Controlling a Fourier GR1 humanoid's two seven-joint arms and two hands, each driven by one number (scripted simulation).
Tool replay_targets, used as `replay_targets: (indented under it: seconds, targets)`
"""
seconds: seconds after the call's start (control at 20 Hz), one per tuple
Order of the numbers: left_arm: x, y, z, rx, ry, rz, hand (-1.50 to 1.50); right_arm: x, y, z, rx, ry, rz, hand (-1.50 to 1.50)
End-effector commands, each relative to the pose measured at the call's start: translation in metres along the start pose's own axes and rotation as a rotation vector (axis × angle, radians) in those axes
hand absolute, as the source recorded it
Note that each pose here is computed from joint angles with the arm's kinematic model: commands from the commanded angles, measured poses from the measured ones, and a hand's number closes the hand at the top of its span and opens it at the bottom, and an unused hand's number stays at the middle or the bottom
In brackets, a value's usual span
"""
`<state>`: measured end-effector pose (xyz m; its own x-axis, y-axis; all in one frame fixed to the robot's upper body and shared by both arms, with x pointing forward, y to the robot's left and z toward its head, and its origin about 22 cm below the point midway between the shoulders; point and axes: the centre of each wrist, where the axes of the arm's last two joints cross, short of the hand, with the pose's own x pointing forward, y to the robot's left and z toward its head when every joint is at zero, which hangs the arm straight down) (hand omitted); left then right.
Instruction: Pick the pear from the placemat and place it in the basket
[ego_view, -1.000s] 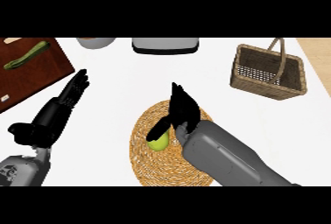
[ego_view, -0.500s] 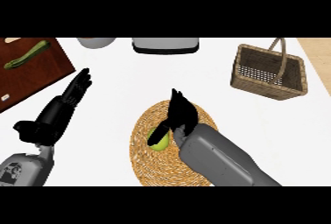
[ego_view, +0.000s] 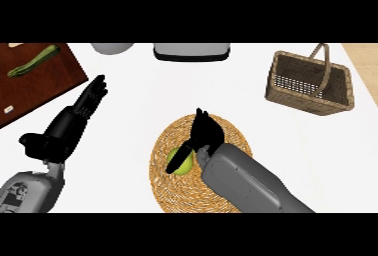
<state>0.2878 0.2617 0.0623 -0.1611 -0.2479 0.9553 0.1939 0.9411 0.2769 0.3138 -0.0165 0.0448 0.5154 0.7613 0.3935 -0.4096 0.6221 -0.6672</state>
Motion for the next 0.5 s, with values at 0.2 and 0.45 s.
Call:
replay_targets:
  seconds: [0.2, 0.45]
  targets:
    - [-0.012, -0.007, 0.002, 0.000, 0.002, 0.000, 0.00, -0.019, 0.014, -0.017, 0.029, 0.205, 0.009, -1.50]
    - [-0.007, -0.014, -0.004, -0.007, 0.002, -0.003, 0.00, -0.012, 0.021, -0.007, 0.077, 0.184, -0.015, -1.50]
